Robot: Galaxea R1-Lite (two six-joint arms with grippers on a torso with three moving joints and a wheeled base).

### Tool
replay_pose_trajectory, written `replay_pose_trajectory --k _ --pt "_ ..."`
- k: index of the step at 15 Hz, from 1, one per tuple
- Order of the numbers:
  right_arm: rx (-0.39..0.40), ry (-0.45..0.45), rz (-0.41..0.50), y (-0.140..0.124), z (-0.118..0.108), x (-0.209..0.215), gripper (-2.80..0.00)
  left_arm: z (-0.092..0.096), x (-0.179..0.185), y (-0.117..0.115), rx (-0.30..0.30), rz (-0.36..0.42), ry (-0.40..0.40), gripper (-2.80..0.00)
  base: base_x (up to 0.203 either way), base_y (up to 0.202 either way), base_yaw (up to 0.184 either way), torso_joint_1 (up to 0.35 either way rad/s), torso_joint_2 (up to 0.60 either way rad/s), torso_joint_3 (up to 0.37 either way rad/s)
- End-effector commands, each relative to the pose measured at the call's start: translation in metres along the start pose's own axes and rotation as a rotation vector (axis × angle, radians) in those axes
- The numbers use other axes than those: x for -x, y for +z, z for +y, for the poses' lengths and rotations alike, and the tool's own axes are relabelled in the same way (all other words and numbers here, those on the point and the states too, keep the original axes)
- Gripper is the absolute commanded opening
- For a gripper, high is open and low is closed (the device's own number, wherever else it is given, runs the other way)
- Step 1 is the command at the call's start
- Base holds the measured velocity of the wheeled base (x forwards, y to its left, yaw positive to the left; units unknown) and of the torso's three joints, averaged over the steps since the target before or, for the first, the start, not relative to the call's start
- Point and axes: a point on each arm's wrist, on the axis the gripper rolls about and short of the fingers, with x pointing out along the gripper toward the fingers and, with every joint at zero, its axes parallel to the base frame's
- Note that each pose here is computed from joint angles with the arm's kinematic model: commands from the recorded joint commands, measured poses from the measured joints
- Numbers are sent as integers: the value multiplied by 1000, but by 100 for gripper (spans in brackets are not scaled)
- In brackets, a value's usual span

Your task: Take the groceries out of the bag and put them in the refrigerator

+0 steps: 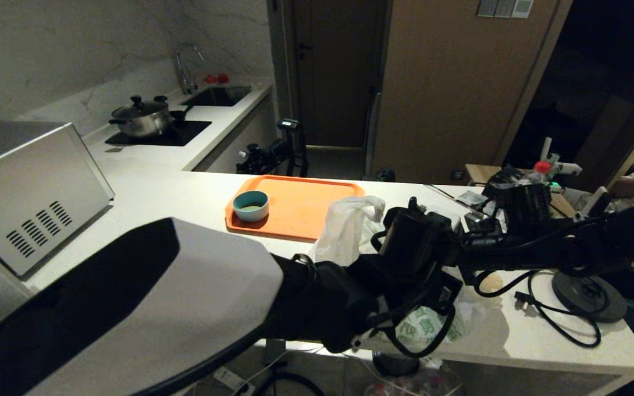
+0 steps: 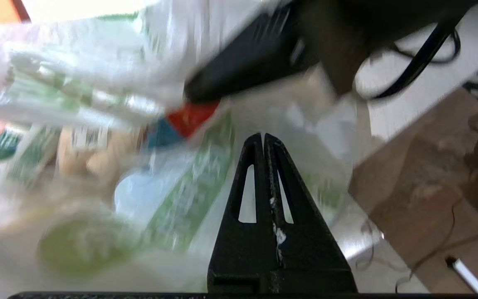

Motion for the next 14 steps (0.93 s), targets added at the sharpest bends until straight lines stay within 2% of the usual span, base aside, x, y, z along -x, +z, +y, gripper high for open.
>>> replay_pose_trajectory --k 1,4,6,8,11,14 --pt "-37 -24 20 6 -18 -15 -280 -4 -27 -13 -2 10 10 -280 0 0 0 0 0 0" --pt "-52 -34 -4 11 -22 -9 -280 -3 -51 -19 -1 14 43 -280 0 0 0 0 0 0" --pt "-78 -78 -27 9 -22 0 -280 3 -65 -26 -4 36 70 -280 0 0 0 0 0 0" --pt "-111 -135 -36 4 -18 8 -280 12 -68 -28 1 39 84 -280 0 0 0 0 0 0" --pt "-142 -154 -46 0 -19 21 -280 22 -63 -18 16 20 102 -280 0 0 0 0 0 0" --pt "-169 -169 -61 -6 -23 34 -280 27 -68 -23 19 24 127 -280 0 0 0 0 0 0"
